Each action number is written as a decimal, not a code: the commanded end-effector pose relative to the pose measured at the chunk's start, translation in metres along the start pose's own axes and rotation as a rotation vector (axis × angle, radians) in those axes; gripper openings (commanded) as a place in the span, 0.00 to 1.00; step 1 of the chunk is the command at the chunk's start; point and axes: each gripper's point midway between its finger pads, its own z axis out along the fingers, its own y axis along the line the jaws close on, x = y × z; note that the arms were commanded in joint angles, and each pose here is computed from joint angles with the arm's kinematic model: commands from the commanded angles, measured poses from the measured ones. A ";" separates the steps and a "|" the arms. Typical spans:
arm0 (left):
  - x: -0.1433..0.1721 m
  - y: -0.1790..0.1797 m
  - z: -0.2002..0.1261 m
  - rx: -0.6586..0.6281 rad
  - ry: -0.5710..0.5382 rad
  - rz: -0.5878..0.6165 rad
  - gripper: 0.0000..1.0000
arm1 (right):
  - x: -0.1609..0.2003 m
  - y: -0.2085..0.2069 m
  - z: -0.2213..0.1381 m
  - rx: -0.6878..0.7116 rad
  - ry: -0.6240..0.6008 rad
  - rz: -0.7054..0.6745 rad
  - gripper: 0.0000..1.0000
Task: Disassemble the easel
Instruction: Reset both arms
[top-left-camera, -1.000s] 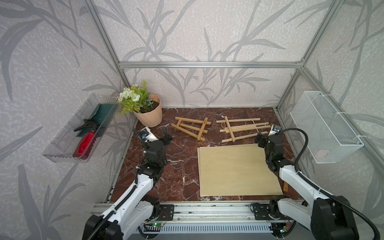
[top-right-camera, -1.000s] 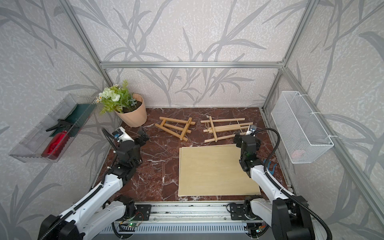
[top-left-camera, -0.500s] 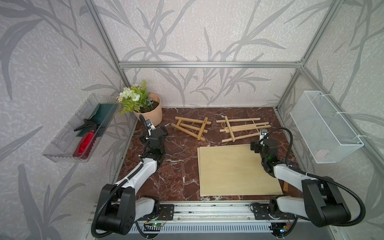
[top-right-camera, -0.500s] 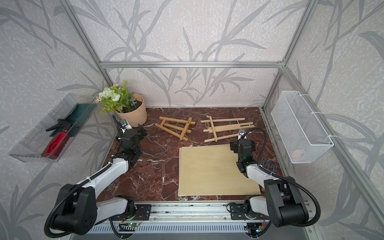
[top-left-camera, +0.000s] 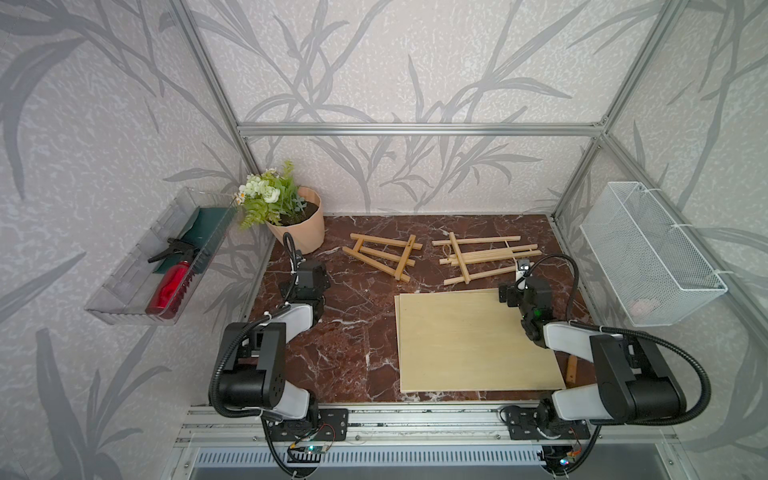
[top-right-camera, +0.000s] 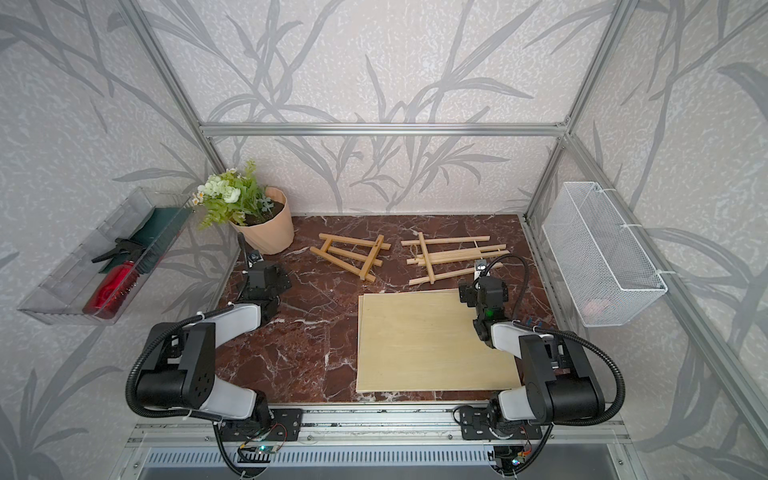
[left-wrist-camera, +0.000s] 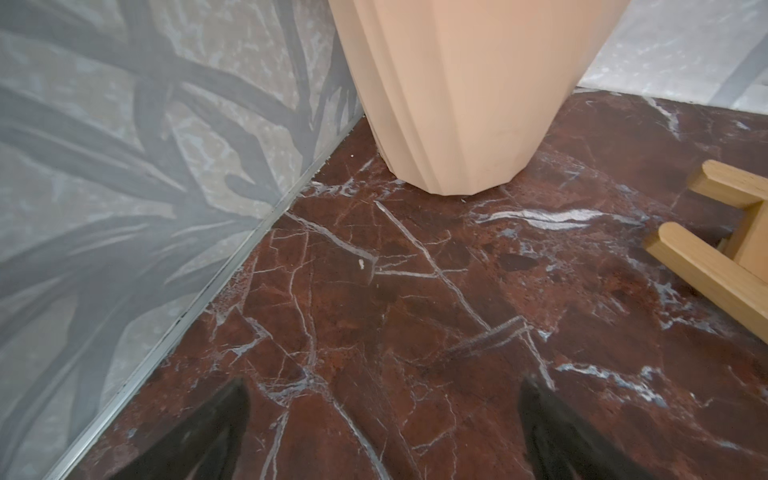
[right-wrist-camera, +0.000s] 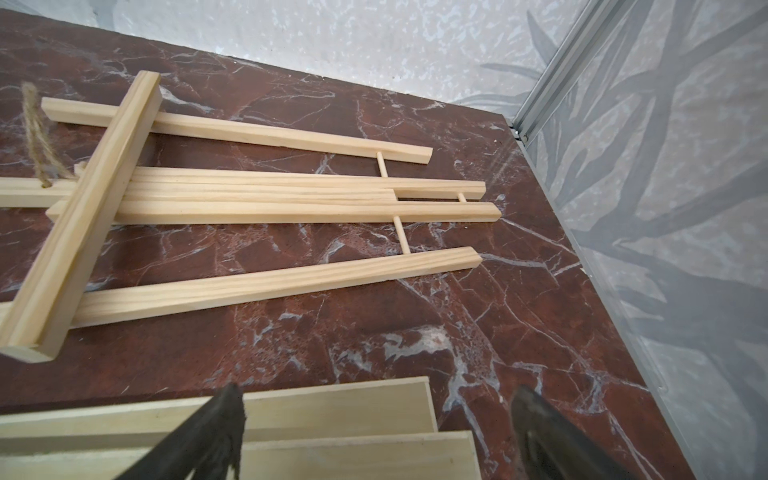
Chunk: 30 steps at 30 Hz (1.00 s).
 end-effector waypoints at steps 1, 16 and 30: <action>-0.008 -0.010 0.000 0.065 -0.074 0.004 0.99 | -0.017 -0.012 -0.004 0.007 -0.065 0.087 0.99; -0.002 -0.033 -0.011 0.208 -0.163 0.048 0.99 | -0.020 0.012 -0.013 -0.171 -0.241 0.161 0.99; 0.007 -0.042 -0.016 0.272 -0.210 0.068 0.99 | -0.013 0.026 0.007 -0.155 -0.179 0.099 0.99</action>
